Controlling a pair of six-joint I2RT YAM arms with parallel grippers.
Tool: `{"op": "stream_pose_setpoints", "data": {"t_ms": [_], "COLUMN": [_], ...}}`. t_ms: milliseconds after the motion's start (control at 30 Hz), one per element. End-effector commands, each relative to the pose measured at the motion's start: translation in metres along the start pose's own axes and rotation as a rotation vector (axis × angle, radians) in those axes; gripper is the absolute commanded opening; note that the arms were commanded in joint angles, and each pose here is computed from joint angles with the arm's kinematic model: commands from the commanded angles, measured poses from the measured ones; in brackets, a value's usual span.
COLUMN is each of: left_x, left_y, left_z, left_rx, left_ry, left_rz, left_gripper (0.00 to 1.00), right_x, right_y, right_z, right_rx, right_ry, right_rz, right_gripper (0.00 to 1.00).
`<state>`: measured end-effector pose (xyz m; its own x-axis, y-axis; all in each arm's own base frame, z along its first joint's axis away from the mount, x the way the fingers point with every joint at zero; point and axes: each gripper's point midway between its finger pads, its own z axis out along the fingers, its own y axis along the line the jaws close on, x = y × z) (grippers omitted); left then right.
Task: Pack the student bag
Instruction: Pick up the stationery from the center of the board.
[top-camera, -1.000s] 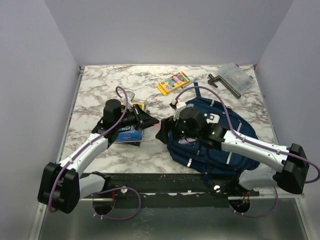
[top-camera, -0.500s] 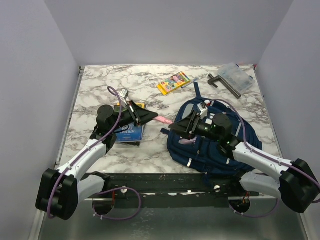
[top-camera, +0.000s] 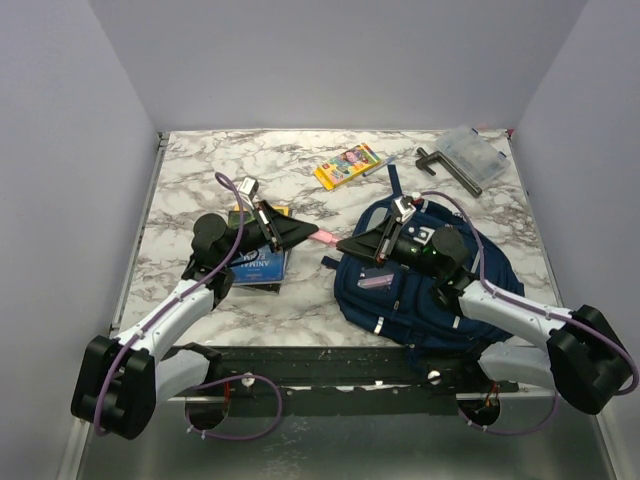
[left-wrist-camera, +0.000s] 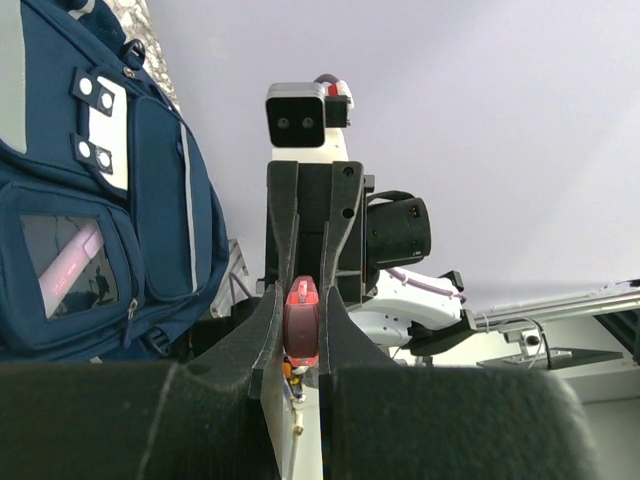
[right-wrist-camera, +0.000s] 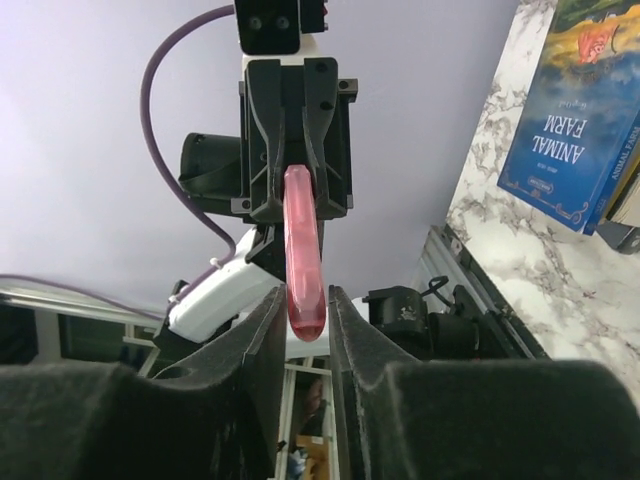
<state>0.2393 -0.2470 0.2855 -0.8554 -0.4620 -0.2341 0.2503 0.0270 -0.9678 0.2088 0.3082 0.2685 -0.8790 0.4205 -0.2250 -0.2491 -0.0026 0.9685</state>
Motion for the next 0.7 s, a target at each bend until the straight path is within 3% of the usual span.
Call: {"op": "stream_pose_setpoints", "data": {"t_ms": [0, 67, 167, 200, 300, 367, 467, 567, 667], "left_x": [0.003, 0.007, 0.012, 0.011, 0.002, 0.000, 0.005, 0.009, 0.020], "left_y": [-0.004, -0.005, -0.003, 0.000, 0.033, 0.056, 0.072, 0.089, 0.104], "left_z": [0.003, 0.006, 0.010, 0.009, 0.003, 0.000, 0.003, 0.010, 0.023], "left_rx": [0.028, 0.033, 0.031, 0.025, -0.091, -0.182, -0.231, -0.295, -0.375], "left_ry": [0.002, 0.016, 0.046, 0.050, 0.012, 0.017, 0.074, 0.105, 0.154], "left_rz": [0.011, 0.011, 0.014, 0.022, 0.009, 0.002, 0.023, 0.061, 0.118], "left_gripper": [0.00, 0.00, 0.00, 0.04, 0.60, 0.78, 0.85, 0.86, 0.86], "right_x": [-0.001, -0.002, 0.000, -0.001, -0.016, -0.021, -0.011, 0.005, 0.014], "right_y": [0.016, 0.013, 0.008, 0.002, -0.042, -0.067, -0.094, -0.117, -0.117], "right_z": [0.004, 0.004, 0.003, 0.002, -0.028, -0.065, -0.118, -0.174, -0.212], "right_rx": [-0.052, -0.042, -0.005, 0.049, 0.427, 0.644, 0.930, 1.213, 1.380], "right_ry": [0.017, 0.014, 0.021, 0.021, -0.049, -0.097, -0.050, 0.026, 0.056], "right_rz": [-0.025, -0.026, -0.056, -0.087, -0.183, -0.226, -0.237, -0.200, -0.167], "right_gripper": [0.23, 0.20, 0.01, 0.01, 0.01, 0.00, 0.01, 0.01, 0.00]}}
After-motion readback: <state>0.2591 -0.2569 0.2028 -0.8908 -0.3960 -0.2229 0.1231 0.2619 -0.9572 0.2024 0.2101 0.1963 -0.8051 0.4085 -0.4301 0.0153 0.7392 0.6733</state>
